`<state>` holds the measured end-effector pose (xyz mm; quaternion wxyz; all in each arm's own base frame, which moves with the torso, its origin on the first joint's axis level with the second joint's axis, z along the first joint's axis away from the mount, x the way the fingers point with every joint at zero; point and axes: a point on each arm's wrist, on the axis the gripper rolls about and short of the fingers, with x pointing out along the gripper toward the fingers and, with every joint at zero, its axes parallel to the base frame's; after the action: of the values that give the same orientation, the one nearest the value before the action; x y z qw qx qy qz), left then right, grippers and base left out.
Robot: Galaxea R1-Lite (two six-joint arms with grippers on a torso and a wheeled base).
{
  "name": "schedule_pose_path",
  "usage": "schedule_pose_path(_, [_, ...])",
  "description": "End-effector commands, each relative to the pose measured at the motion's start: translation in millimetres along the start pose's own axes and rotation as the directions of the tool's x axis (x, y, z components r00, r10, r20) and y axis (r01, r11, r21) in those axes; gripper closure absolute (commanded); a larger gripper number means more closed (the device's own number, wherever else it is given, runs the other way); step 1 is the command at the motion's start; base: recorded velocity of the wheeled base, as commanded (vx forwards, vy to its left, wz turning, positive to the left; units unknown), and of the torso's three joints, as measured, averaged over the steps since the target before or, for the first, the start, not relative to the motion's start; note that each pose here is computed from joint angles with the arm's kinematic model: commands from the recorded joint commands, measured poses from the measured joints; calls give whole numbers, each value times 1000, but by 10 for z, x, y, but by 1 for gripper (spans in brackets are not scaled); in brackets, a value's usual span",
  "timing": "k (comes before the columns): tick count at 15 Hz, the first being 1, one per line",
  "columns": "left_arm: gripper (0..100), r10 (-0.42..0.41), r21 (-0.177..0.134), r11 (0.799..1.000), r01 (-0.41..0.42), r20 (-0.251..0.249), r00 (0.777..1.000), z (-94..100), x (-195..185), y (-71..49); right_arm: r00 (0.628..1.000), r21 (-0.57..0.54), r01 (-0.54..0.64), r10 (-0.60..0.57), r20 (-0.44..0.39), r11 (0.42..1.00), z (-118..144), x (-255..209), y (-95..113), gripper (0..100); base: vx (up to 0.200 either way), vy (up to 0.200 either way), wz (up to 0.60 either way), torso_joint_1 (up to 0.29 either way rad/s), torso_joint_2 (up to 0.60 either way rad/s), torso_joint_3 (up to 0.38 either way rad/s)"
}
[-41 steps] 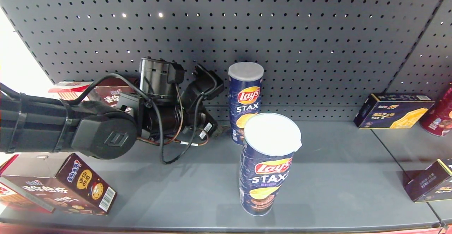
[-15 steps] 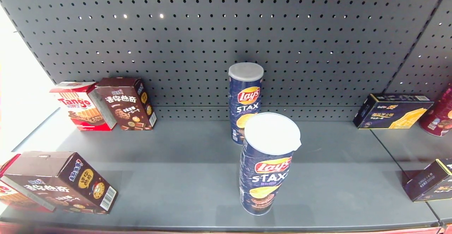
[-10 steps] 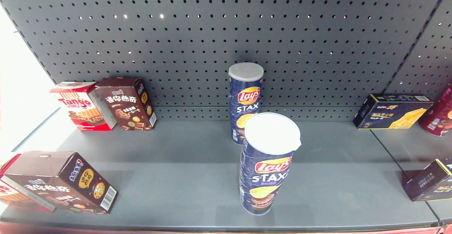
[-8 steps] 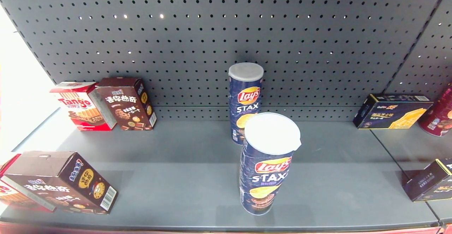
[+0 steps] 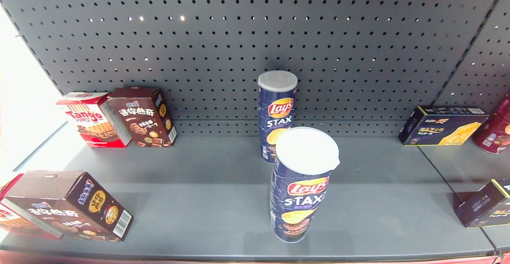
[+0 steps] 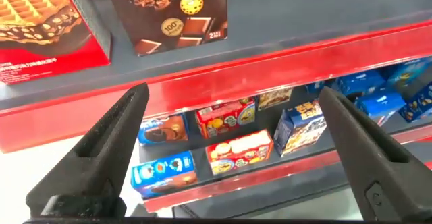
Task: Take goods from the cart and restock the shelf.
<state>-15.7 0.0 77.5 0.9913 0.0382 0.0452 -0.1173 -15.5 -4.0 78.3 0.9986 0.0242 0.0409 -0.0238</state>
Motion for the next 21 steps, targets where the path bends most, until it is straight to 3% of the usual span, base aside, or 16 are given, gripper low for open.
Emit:
schedule_pose_path(1, [0, 0, -1, 1000, 0, -8, 1000, 0, 5, 0, 1000, 0, -1, 1, -1, 1000, 1, 1, 0, 0, 0, 0, 0, 0, 0, 0])
schedule_pose_path(4, [0, 82, 4, 997, -82, -11, 997, -5, 3, 19, 1000, 0, -1, 1, -1, 1000, 1, 1, 0, 0, 0, 0, 0, 0, 0, 0])
schedule_pose_path(5, [0, 143, -17, 990, -143, -16, 990, -4, 3, 33, 1000, 0, -1, 1, -1, 1000, 1, 1, 0, 0, 0, 0, 0, 0, 0, 0])
schedule_pose_path(13, [0, 137, -45, 989, -138, -14, 990, -3, 3, 31, 999, -38, -39, 39, -6, 999, -2, 1, 6, 0, 0, 0, 0, 0, 0, 0])
schedule_pose_path(14, [0, 131, -48, 990, -132, -12, 991, 2, 2, 31, 998, -39, -58, 59, 24, 998, 99, -17, 13, 0, 0, 0, 0, 0, 0, 0])
schedule_pose_path(15, [0, 127, -49, 991, -127, -15, 992, -1, 2, 30, 995, -17, -65, 66, 75, 998, 769, -20, 51, 0, 0, 0, 0, 0, 0, 0])
schedule_pose_path(16, [0, 120, -49, 991, -121, -14, 993, -1, 2, 29, 997, 22, -70, 70, 28, 997, 1385, 251, 125, 0, 0, 0, 0, 0, 0, 0])
schedule_pose_path(17, [0, 107, -47, 993, -107, -13, 994, 1, 1, 29, 988, 9, -154, 154, 9, 988, 1567, 366, 175, 0, 0, 0, 0, 0, 0, 0])
schedule_pose_path(19, [0, 87, -46, 995, -88, -12, 996, 1, 1, 29, 958, -54, -278, 273, -89, 959, 1584, 626, 277, 0, 0, 0, 0, 0, 0, 0])
schedule_pose_path(21, [0, 87, -44, 995, -88, -12, 996, 1, 1, 29, 898, -80, -428, 414, -147, 900, 1675, 1131, 562, 0, 0, 0, 0, 0, 0, 0])
